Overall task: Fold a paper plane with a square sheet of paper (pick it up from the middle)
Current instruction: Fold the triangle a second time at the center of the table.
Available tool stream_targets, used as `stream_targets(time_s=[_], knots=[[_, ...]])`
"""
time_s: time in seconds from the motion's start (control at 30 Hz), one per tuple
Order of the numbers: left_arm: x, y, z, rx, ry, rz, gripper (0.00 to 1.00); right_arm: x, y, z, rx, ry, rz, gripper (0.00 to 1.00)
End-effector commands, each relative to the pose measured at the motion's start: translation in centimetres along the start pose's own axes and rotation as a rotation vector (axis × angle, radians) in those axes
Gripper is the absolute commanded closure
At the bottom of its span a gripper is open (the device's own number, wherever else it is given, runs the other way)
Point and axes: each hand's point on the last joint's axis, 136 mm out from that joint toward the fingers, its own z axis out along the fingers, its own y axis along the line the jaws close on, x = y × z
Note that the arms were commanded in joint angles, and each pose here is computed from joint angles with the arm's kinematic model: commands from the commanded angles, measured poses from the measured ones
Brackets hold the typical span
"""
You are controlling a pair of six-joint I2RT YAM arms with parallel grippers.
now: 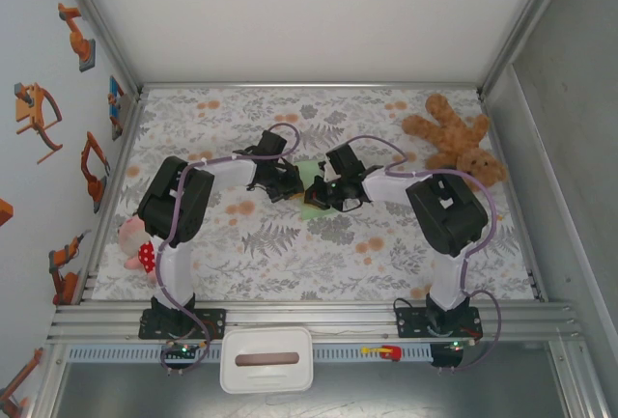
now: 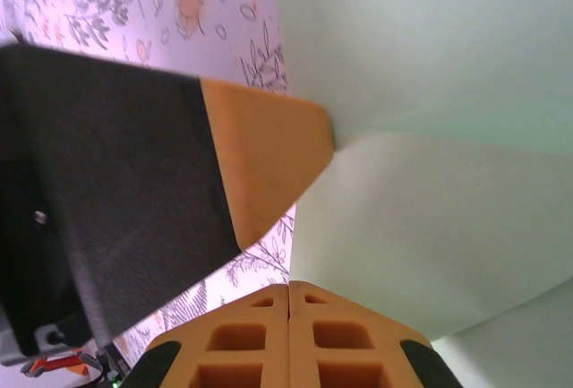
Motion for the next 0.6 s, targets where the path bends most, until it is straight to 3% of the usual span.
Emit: stream_targets(time_s=[0.0,0.57], knots=[[1.4,2.9,1.3,-0.108,0.055,-0.031,0.96,1.0,-0.2,0.3,-0.004,0.026,0.013,1.00],[1.5,3.3,1.4,-0.124,0.057,-0.043,0.96,2.5,-2.9,1.4,0.060,0.071,0.048,1.00]])
